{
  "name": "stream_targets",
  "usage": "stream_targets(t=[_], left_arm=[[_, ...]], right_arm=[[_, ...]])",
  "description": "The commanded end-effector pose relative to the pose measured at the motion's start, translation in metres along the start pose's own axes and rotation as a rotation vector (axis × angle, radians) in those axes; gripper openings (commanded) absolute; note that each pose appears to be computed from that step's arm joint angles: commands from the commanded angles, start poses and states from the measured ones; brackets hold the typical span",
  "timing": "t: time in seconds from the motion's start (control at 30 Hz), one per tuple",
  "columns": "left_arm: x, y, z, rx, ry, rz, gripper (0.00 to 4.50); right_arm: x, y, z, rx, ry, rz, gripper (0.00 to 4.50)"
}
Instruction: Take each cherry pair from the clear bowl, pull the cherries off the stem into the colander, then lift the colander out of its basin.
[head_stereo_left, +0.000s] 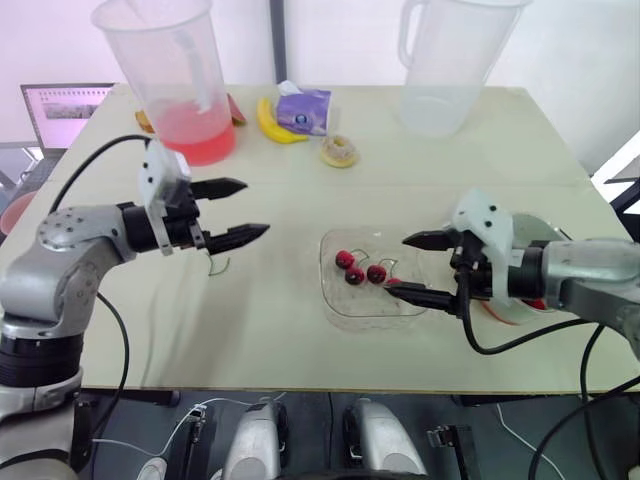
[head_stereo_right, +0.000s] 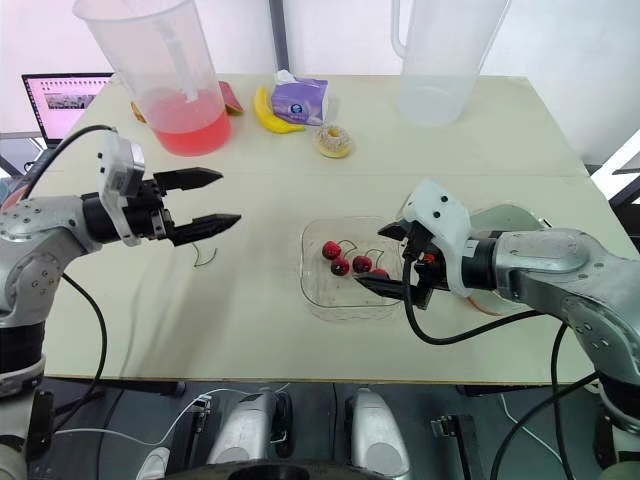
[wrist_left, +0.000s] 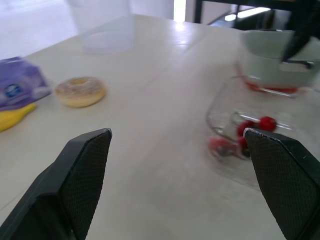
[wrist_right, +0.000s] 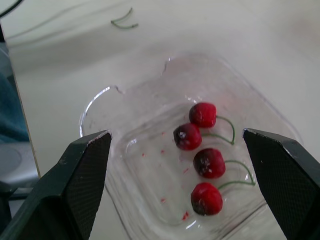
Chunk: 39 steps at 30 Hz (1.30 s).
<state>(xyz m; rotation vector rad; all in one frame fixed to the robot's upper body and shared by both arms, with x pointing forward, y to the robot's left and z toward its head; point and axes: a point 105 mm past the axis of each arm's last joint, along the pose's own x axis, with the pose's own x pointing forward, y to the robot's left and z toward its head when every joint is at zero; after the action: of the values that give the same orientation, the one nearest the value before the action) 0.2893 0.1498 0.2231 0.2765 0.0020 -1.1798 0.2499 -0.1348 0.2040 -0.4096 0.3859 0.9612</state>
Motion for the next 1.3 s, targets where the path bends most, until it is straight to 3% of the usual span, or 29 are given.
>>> stream_targets(t=[0.03, 0.5, 0.6, 0.7, 1.3], left_arm=[[0.003, -0.033, 0.009, 0.08, 0.035, -0.23, 4.44], [0.022, -0.037, 0.007, 0.126, 0.019, -0.307, 4.44], [0.024, -0.038, 0.008, 0.126, 0.014, -0.308, 4.5], [0.026, -0.04, 0.008, 0.122, 0.008, -0.307, 4.5], [0.037, -0.049, 0.005, 0.085, -0.025, -0.298, 4.5]], right_arm=[[-0.004, -0.002, 0.004, -0.061, 0.084, -0.024, 4.5], [0.025, -0.004, 0.011, -0.287, 0.437, 0.139, 4.5], [0.035, -0.012, 0.01, -0.338, 0.49, 0.135, 3.53], [0.045, -0.014, 0.005, -0.372, 0.546, 0.162, 2.12], [0.059, -0.035, -0.03, -0.395, 0.727, 0.182, 2.12]])
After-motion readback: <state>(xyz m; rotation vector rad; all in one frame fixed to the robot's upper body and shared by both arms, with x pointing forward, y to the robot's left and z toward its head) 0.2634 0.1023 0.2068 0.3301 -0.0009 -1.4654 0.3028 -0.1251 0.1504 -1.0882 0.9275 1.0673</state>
